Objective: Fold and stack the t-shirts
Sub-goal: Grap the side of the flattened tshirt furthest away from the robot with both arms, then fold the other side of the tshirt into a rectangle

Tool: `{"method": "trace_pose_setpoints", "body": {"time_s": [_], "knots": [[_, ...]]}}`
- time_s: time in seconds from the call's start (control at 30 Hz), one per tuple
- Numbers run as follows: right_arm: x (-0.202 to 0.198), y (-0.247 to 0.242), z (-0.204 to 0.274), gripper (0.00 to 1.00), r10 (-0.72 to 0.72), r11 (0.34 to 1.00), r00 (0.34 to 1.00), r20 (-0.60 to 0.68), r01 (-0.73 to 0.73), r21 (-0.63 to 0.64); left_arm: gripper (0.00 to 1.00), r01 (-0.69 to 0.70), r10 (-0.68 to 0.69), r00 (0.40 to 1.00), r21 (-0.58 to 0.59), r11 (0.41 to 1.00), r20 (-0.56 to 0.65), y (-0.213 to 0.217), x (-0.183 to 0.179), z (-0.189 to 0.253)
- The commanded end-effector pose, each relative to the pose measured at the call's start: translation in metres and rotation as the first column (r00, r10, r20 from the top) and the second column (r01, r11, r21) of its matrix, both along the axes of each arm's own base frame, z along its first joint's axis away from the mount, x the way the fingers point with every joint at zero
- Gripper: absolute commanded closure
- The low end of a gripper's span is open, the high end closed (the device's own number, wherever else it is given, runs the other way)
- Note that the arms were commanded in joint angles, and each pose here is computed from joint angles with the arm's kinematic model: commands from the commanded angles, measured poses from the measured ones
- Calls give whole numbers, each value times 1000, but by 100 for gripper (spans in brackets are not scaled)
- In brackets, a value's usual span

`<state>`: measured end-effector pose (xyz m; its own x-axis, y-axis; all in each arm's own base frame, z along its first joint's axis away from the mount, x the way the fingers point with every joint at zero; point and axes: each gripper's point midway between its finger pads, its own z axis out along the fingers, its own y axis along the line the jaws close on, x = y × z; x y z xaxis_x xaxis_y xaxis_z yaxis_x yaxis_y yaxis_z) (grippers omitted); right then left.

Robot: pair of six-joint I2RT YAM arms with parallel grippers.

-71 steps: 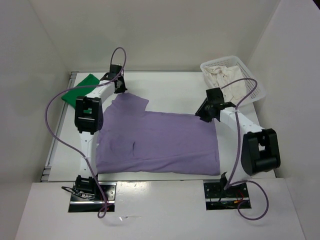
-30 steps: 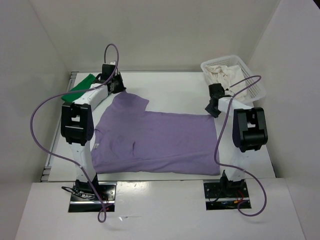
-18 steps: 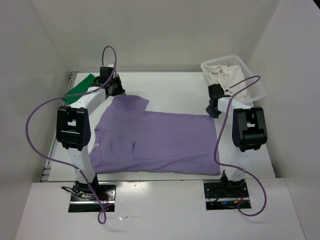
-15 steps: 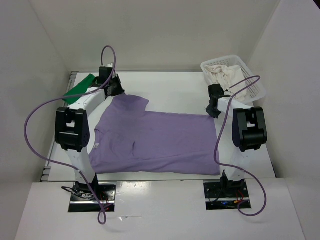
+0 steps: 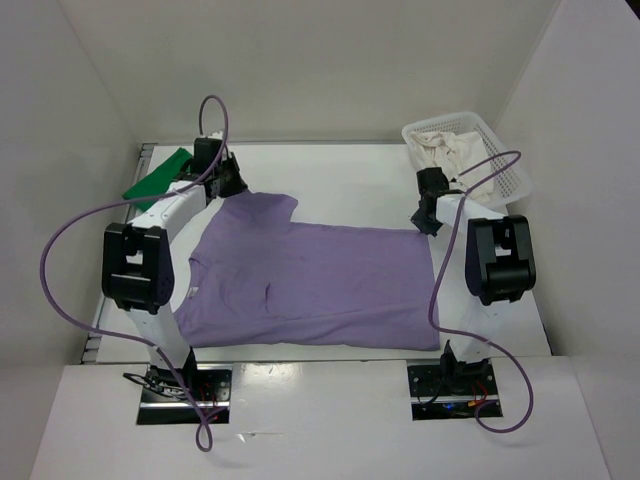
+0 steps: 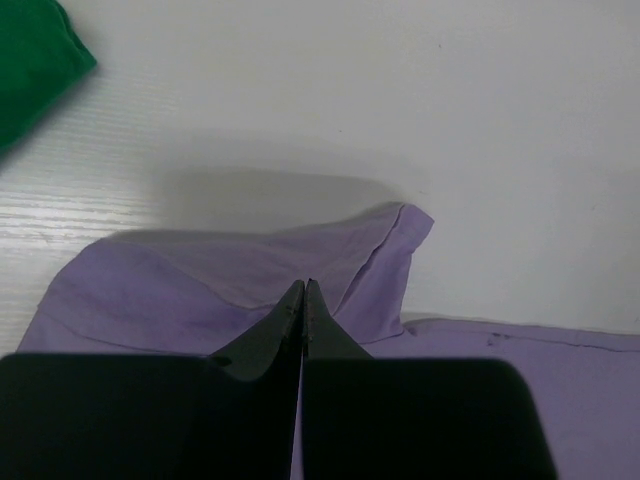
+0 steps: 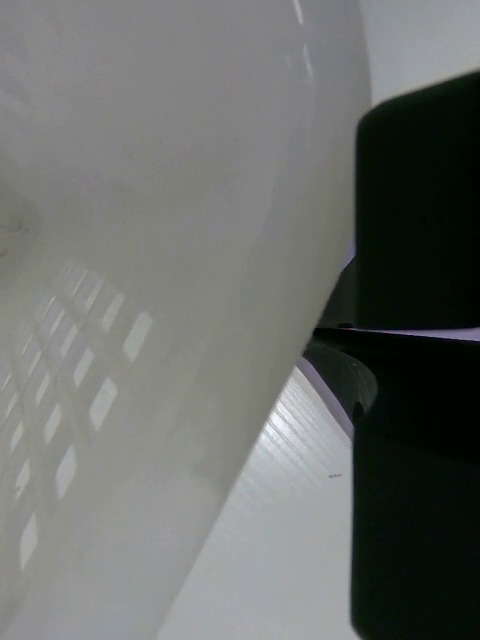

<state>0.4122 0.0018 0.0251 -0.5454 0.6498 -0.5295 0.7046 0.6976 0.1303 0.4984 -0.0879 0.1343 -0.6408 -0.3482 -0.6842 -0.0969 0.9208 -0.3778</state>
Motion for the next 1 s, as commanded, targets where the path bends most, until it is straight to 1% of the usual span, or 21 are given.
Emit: {"method": "trace_pose_setpoints", "body": {"time_s": [0.0,0.1,0.13,0.2,0.23,0.27,0.3,0.37,0.4,0.43,0.47,0.5,0.53,0.57,0.6,0.67,0.7,0.73,0.83,0.87,0.97], "knots": [[12,1,42,100,18,1000,995,96,-18,1,100,8,-5,996,-28,1000,86,-3,-5,40],[3,5,49,100,30,999,995,95,-32,21,100,8,-5,996,-28,1000,93,-2,-14,53],[-6,6,45,100,34,999,997,70,-36,28,100,12,-9,998,-47,999,64,-4,-24,46],[-18,6,43,100,38,999,998,42,-40,35,100,2,3,998,-88,996,64,1,-35,54],[-24,6,42,100,38,998,999,31,-39,50,100,4,3,998,-102,995,61,0,-42,54],[-28,10,48,100,50,994,998,46,-54,90,100,-11,19,998,-110,994,65,5,-52,57],[-39,10,42,100,51,993,998,28,-54,109,100,-13,19,998,-109,994,53,5,-59,56],[-46,7,46,100,43,992,998,39,-48,121,100,-36,42,998,-108,993,50,16,-72,63],[-47,8,55,100,48,990,997,66,-56,128,100,-47,51,998,-107,993,34,21,-79,59],[-54,8,55,100,55,990,997,54,-62,124,100,-48,52,998,-114,992,32,23,-84,61],[-56,8,58,100,56,990,997,57,-62,124,100,-42,49,997,-124,991,51,25,-92,70],[-58,9,64,100,60,989,995,75,-69,131,100,-55,61,997,-124,991,45,30,-97,71],[-63,12,65,100,67,987,995,70,-76,144,100,-43,48,998,-120,992,32,29,-105,67],[-63,14,69,100,72,985,994,84,-84,153,100,-43,47,998,-120,992,38,29,-114,73],[-72,15,63,100,76,983,995,67,-86,161,100,-36,40,999,-110,993,37,29,-120,73],[-81,16,66,100,78,979,993,84,-92,181,100,-46,49,998,-110,993,29,33,-136,75],[-90,18,60,100,85,976,994,68,-96,193,100,-53,54,998,-102,993,9,37,-144,67],[-93,21,65,100,91,973,992,86,-107,203,100,-63,63,998,-94,994,-2,42,-150,64],[-102,21,67,100,92,969,992,92,-110,221,100,-70,68,997,-101,992,-26,48,-172,60],[-102,25,73,100,102,964,988,115,-126,236,100,-83,81,996,-101,991,-24,52,-179,64],[-108,27,74,100,102,953,990,99,-126,276,100,-80,75,996,-113,990,-53,50,-191,64]]}}
